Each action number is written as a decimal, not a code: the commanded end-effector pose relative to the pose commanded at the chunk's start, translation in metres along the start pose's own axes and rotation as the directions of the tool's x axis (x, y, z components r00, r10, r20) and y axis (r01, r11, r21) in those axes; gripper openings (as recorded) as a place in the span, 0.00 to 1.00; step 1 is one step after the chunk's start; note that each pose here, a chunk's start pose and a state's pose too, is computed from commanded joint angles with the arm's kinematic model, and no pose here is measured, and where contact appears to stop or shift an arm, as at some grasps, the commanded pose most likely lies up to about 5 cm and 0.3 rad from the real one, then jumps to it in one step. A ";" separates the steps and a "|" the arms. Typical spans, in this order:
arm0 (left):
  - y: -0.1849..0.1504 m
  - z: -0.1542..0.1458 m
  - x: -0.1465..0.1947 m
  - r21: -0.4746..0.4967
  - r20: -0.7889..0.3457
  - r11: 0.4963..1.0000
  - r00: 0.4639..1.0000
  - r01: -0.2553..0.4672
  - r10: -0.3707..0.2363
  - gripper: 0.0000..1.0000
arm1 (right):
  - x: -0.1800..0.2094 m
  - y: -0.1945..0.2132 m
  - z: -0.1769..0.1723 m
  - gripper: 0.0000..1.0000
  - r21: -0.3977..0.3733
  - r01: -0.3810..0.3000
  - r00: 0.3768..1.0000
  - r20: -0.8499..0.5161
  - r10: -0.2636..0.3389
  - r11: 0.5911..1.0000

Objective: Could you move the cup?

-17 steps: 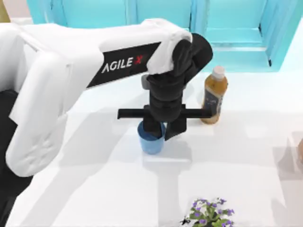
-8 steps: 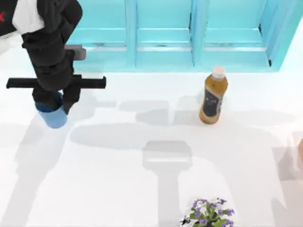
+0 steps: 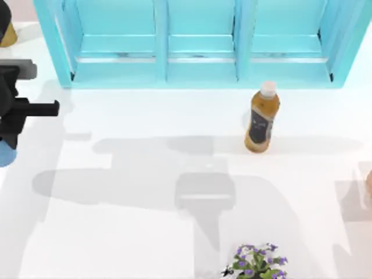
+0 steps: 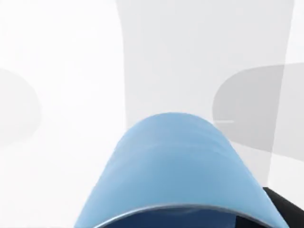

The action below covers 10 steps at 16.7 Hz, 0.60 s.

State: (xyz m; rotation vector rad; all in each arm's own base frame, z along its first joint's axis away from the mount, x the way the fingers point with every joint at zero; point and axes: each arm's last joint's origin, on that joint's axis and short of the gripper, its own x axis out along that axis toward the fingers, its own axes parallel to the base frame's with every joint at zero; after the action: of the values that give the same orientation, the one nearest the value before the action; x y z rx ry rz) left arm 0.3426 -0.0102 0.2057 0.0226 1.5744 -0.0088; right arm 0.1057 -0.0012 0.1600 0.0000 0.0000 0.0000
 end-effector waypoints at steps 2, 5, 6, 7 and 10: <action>-0.001 0.001 0.001 0.004 -0.001 1.000 1.000 -0.003 0.003 0.00 | 0.000 0.000 0.000 1.00 0.000 0.000 1.000 0.000 0.000 1.000; 0.000 0.001 0.009 0.004 -0.001 1.000 1.000 -0.002 0.002 0.00 | 0.000 0.000 0.000 1.00 0.000 0.000 1.000 0.000 0.000 1.000; 0.001 0.002 0.015 0.003 0.000 1.000 1.000 -0.002 0.002 0.00 | 0.000 0.000 0.000 1.00 0.000 0.000 1.000 0.000 0.000 1.000; 0.002 0.002 0.020 0.003 0.002 1.000 1.000 -0.002 0.002 0.00 | 0.000 0.000 0.000 1.00 0.000 0.000 1.000 0.000 0.000 1.000; 0.004 0.002 0.034 0.002 0.002 1.000 1.000 -0.001 0.001 0.00 | 0.000 0.000 0.000 1.00 0.000 0.000 1.000 0.000 0.000 1.000</action>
State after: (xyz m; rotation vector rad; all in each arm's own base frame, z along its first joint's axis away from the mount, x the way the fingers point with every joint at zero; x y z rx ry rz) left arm 0.3447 -0.0060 0.1720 0.0253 1.5722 -0.0093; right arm 0.1057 -0.0012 0.1600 0.0000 0.0000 0.0000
